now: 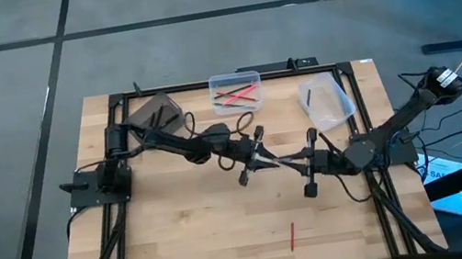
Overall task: Sort crayons/erasers/pens/pencils in bins
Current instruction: Put the gray crayon into the right transparent bin, then put the red crayon into the right transparent bin
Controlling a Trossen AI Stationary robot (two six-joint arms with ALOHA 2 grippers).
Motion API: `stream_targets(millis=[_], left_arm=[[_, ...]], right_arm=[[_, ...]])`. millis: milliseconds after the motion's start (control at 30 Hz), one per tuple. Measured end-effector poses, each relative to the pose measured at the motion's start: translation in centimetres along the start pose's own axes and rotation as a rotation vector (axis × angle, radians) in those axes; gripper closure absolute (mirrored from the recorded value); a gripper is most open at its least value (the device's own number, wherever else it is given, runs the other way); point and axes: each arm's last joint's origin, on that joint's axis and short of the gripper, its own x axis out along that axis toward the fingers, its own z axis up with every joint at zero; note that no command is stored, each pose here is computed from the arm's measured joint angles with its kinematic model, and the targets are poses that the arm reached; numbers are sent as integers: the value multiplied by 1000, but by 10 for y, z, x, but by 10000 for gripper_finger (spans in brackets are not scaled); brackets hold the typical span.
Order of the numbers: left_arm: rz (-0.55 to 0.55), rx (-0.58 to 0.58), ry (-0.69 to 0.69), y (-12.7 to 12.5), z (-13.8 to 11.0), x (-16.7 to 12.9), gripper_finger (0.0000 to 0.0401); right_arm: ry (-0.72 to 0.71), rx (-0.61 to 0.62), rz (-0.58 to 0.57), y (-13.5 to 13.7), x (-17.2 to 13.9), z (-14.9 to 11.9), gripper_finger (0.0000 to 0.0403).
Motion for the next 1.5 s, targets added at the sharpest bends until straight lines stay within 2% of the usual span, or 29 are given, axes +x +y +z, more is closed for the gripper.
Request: stream_targets(millis=[200,267,467,600,767,933,1067,1267,1367,1500], left_arm=[[290,-35,321,7,-32,-6,271],[352,-34,404,7,-39,-9,256],[360,-30,498,5,-47,-12,238],[356,-30,501,4,-47,-12,239],[355,-34,512,4,-48,-12,240],[343,-21,517,1,-49,-11,240],[332,-9,519,-2,-49,-9,240],[313,9,520,-3,-49,-9,224],[253,42,518,-10,-49,-6,215],[94,154,510,-30,-57,7,211]], right_arm=[[78,-46,-212,-31,7,-2,371],[134,-42,-290,-47,7,-5,370],[417,47,-631,-110,-7,-33,373],[628,193,-763,-144,-22,-43,373],[829,288,-907,-169,-34,-52,368],[978,390,-927,-182,-36,-72,365],[1035,401,-936,-189,-33,-81,359],[1069,396,-922,-193,-30,-87,301],[1044,350,-930,-194,-29,-84,266],[940,308,-876,-193,-24,-74,234]])
